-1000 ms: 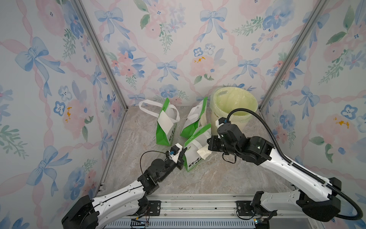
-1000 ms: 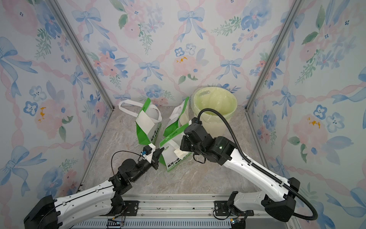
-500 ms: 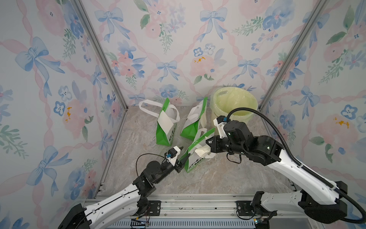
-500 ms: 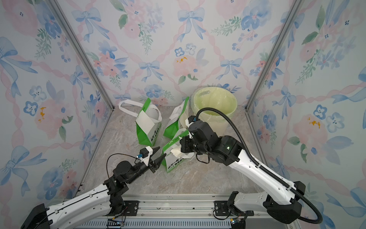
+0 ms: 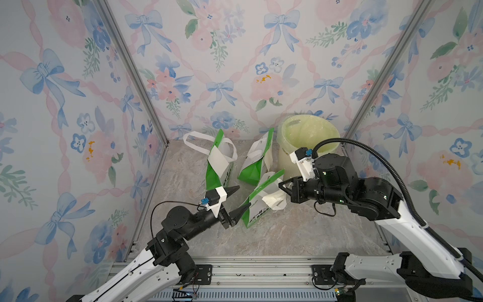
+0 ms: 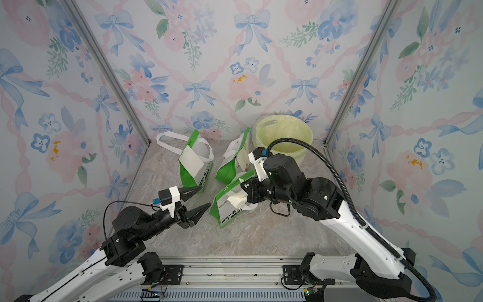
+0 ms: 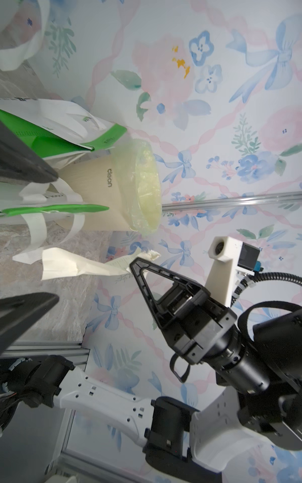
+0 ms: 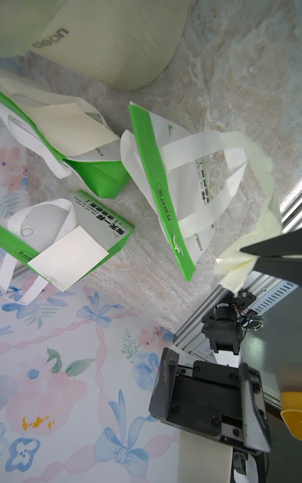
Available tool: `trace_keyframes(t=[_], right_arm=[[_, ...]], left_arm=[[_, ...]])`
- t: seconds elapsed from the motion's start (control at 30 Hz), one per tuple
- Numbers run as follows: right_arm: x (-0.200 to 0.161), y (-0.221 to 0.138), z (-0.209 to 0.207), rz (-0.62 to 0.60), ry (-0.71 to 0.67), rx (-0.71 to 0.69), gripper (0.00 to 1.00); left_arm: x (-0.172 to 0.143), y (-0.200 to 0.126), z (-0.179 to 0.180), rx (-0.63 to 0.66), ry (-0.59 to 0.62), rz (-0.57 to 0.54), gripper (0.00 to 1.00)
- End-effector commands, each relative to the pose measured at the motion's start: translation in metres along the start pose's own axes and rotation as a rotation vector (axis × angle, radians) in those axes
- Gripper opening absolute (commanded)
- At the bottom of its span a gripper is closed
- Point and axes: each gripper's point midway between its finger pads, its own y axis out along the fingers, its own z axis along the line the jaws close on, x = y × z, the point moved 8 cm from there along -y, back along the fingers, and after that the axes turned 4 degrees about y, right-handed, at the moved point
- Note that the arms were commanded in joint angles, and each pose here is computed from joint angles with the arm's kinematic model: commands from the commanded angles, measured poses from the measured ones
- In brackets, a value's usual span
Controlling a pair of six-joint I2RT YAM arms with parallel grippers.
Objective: Shred takeout receipts and throw away
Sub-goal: Shred the takeout receipt.
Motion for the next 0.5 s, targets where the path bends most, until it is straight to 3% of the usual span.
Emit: trace_keyframes(t=[0.0, 0.23, 0.47], right_arm=[[0.007, -0.007, 0.007, -0.029, 0.012, 0.044, 0.00], [0.011, -0.010, 0.014, -0.061, 0.032, 0.103, 0.00], [0.014, -0.013, 0.016, -0.087, 0.031, 0.125, 0.00]], left_arm=[[-0.003, 0.028, -0.005, -0.128, 0.018, 0.089, 0.67], [-0.004, 0.073, -0.010, -0.305, 0.032, 0.134, 0.61], [-0.021, 0.084, -0.013, -0.375, 0.011, 0.176, 0.30]])
